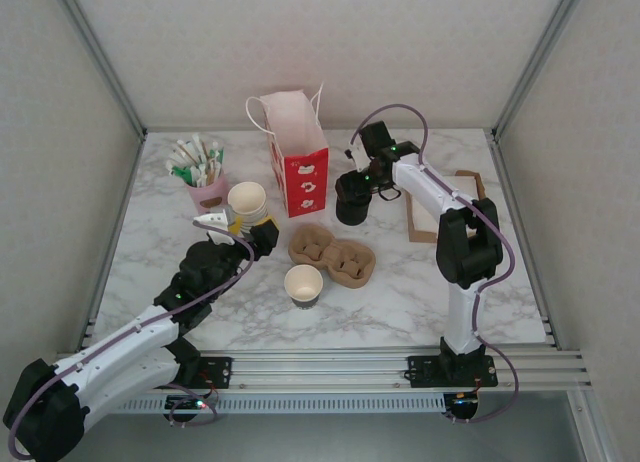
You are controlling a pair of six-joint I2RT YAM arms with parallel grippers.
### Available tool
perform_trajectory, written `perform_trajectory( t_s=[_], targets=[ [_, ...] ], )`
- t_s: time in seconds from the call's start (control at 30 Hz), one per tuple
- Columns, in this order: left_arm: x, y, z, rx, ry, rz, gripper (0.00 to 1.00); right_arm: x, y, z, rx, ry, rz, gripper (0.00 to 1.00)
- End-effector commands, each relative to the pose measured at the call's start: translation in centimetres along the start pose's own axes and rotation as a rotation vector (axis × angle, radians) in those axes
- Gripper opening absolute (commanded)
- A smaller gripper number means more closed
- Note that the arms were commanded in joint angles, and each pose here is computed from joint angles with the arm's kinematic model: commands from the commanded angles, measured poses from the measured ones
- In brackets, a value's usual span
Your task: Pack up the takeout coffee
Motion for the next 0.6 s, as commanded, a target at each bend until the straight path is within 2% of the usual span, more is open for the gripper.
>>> perform_trajectory(
  t_s=[0.0,0.57],
  targets=[
    [0.17,0.45,0.25,-0.003,0.005,-0.028,1.00,0.11,0.19,0.36,0.010,-0.005,0.008,0.81],
    [0.19,0.43,0.32,-0.005,0.008,-0.029,1.00,1.09,0.24,0.37,0.005,-0.018,-0.010,0.72]
  ],
)
Point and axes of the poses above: each hand's point on the last joint's axis, 136 mm out from that joint toward the fingers, its own x axis back along the fingers, its own z axis along the line the jaws close on, y = z × x, the point moved 2 cm from there along x, back along the fingers, and after that the axes turned 9 degrees about -x, right-handed, at the moved point
